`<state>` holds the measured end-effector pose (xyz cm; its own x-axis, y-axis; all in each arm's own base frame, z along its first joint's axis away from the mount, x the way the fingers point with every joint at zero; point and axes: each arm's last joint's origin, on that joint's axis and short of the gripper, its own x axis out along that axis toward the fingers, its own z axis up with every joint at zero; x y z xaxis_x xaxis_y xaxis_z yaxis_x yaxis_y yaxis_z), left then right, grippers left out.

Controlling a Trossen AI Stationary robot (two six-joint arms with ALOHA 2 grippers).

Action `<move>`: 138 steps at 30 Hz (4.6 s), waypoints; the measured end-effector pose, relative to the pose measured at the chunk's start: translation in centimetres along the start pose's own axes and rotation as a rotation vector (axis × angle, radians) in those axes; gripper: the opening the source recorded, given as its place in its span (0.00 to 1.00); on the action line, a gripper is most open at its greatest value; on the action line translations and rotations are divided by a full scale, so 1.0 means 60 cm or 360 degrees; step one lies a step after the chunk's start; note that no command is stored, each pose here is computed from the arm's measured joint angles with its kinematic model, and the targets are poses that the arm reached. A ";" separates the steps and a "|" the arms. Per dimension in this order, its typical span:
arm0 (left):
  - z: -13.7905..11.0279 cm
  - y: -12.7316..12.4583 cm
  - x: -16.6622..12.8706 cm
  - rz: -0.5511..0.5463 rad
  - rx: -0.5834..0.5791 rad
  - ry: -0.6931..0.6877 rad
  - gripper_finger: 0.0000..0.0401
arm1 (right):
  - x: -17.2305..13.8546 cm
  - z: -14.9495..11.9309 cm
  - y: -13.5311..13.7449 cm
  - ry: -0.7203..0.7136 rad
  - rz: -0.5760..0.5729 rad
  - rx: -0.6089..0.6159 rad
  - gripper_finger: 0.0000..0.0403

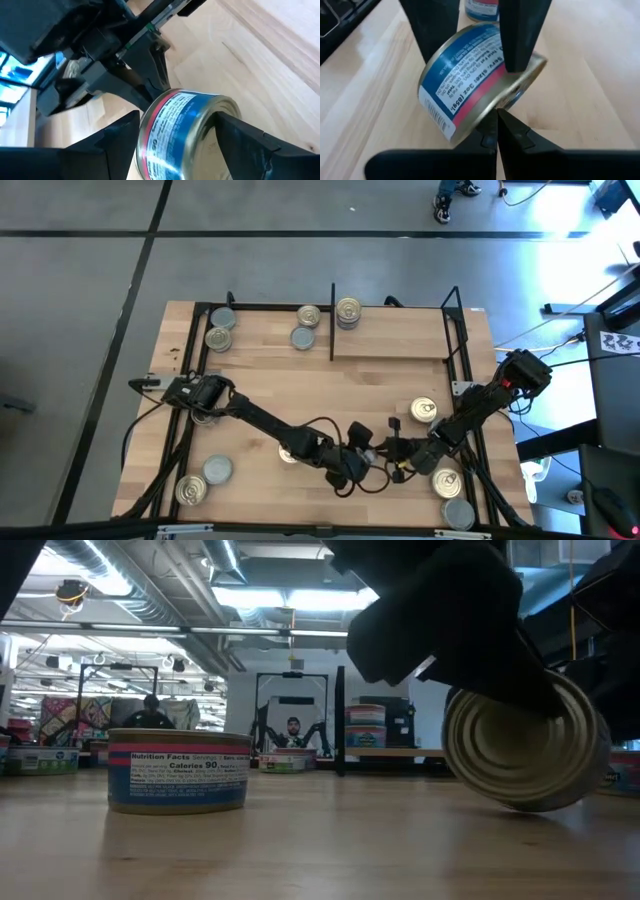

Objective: Stack canned seafood by type on shelf
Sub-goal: Put the blue tuna can on the shelf

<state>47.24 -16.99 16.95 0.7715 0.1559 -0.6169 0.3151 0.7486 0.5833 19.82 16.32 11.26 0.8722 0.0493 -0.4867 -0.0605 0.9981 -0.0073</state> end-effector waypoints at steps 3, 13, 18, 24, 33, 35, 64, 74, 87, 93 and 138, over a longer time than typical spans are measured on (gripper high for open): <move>0.004 -0.006 -0.008 0.0016 -0.0003 0.0015 0.63 | 0.000 0.001 0.000 -0.0007 -0.0010 0.0002 0.02; 0.016 -0.034 -0.048 0.0092 -0.0060 0.0135 0.63 | 0.000 0.008 0.004 -0.0059 0.0005 0.0017 0.02; 0.006 -0.056 -0.053 0.0072 -0.0271 0.0189 0.63 | 0.005 0.030 0.017 -0.0076 0.0049 -0.0017 0.02; -0.032 -0.073 -0.039 0.0109 -0.0430 0.0286 0.63 | 0.011 0.064 0.035 -0.0062 0.0063 -0.0091 0.02; -0.058 -0.081 -0.017 0.0164 -0.0535 0.0189 0.63 | 0.029 0.090 0.020 -0.0007 0.0000 -0.0089 0.02; -0.057 -0.081 -0.016 0.0161 -0.0558 0.0168 0.63 | 0.033 0.093 0.013 -0.0008 -0.0022 -0.0099 0.02; -0.010 -0.121 -0.128 0.0098 -0.0663 0.0137 0.63 | 0.006 0.091 0.003 0.0291 0.0218 0.0108 0.02; -0.006 -0.104 -0.094 0.0085 -0.0932 -0.0004 0.55 | -0.017 0.060 0.054 0.0237 0.0102 0.0209 0.02; -0.060 -0.126 -0.063 0.0025 -0.1006 -0.0065 0.04 | 0.001 0.037 0.065 0.0200 0.0013 0.0263 0.09; -0.081 -0.131 -0.056 0.0035 -0.1068 -0.0127 0.02 | 0.001 0.037 0.067 0.0220 0.0055 0.0268 0.32; -0.120 -0.181 -0.072 0.0155 -0.1064 -0.0140 0.01 | 0.020 0.081 0.062 0.0082 0.0103 -0.0753 0.55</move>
<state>36.51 -21.12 9.48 0.8299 0.2108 -0.5166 -0.1454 0.9756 0.1645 23.01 20.24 14.88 0.8350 0.0970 -0.5417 -0.3386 0.8665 -0.3668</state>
